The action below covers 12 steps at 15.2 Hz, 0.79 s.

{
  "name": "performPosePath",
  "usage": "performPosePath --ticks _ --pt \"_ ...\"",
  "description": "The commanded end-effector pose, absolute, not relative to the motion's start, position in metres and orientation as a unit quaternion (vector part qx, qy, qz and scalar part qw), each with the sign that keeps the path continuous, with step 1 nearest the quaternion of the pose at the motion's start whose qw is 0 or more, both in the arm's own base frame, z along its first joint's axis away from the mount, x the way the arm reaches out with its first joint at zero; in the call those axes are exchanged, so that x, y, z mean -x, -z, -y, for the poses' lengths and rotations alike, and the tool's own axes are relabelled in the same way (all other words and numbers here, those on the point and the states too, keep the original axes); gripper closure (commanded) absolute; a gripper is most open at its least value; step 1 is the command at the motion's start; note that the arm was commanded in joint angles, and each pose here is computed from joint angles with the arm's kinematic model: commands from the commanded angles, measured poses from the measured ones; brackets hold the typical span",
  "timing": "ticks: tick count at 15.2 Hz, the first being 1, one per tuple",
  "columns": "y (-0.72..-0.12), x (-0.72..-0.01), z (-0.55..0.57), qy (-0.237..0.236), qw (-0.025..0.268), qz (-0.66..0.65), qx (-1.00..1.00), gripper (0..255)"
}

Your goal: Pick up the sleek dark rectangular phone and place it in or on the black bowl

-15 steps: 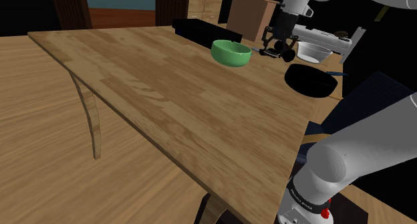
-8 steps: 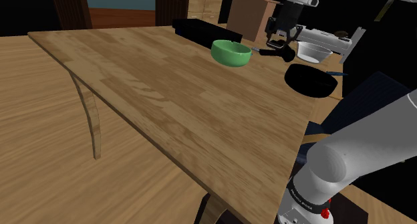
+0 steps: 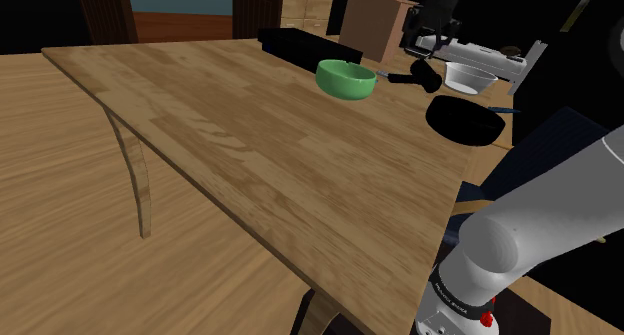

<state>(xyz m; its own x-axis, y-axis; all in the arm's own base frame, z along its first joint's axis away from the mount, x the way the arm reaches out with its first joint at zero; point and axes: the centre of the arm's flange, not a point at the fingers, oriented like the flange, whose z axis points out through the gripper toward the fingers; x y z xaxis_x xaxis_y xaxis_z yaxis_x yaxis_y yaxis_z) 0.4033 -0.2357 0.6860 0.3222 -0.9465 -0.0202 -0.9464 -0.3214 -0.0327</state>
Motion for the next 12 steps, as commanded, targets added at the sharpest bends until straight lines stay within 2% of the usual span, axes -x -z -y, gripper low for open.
performPosePath --ticks 1,12 --pt "-0.696 -0.403 0.235 0.001 0.019 -0.582 0.813 255" --pt "-0.700 -0.269 0.178 0.001 0.019 -0.582 0.813 255"
